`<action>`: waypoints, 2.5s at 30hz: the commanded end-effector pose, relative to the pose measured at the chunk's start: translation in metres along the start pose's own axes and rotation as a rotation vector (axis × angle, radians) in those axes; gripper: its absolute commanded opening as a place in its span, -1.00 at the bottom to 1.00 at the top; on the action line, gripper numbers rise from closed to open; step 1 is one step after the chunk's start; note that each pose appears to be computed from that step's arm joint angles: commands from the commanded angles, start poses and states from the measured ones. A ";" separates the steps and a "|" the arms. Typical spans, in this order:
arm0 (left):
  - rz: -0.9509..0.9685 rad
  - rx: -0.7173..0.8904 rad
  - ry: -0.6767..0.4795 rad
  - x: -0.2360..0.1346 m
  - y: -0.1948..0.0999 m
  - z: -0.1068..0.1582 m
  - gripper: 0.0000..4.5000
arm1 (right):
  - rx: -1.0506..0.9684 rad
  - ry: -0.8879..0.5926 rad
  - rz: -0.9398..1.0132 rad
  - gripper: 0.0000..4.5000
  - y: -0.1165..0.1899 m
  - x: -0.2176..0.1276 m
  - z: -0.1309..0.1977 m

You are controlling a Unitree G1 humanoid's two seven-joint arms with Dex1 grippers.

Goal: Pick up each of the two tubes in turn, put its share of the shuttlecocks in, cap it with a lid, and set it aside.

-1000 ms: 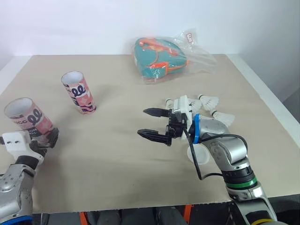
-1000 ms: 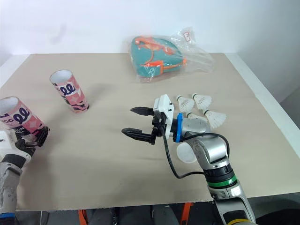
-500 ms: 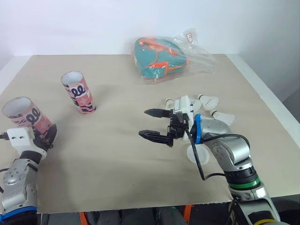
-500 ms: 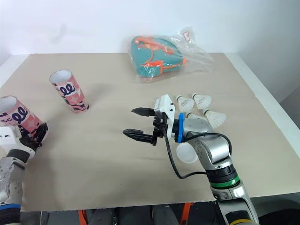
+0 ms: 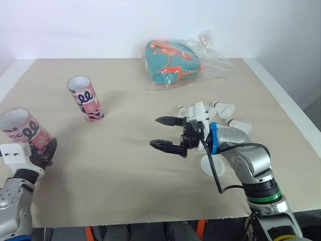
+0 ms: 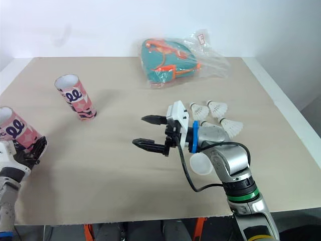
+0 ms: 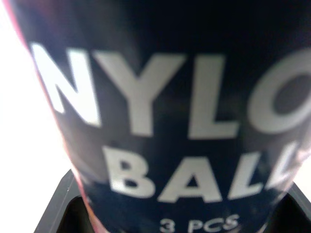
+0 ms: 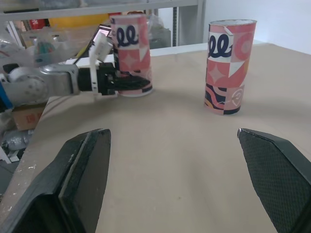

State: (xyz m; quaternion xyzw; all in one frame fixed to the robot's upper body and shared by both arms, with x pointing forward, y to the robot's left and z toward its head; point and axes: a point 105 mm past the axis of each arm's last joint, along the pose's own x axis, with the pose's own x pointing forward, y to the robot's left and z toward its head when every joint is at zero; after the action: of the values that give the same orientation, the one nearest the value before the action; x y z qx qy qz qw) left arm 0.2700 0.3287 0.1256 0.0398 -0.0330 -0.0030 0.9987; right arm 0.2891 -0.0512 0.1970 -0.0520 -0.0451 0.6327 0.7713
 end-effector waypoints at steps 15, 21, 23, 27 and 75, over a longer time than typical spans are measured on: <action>-1.027 0.178 0.273 -0.031 -0.126 0.016 0.19 | -0.072 -0.025 -0.080 1.00 0.002 -0.030 0.031; -1.170 0.304 0.339 -0.028 -0.135 0.009 0.19 | -0.074 0.016 -0.152 1.00 0.005 -0.049 0.032; -1.207 0.354 0.356 -0.027 -0.137 0.006 0.19 | -0.074 0.026 -0.172 1.00 0.005 -0.054 0.033; -1.247 0.402 0.321 -0.016 -0.143 0.010 0.19 | -0.064 0.054 -0.213 1.00 0.003 -0.068 0.033; -1.592 0.407 0.351 0.010 -0.179 0.015 0.19 | 0.282 0.259 -0.751 1.00 0.006 -0.091 -0.061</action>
State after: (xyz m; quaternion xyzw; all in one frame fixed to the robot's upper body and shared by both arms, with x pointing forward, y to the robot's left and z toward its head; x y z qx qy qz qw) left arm 0.2809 0.1513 0.1249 0.2236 0.1623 -0.6862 0.6729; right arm 0.2705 -0.1412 0.1299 0.0016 0.1420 0.2981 0.9439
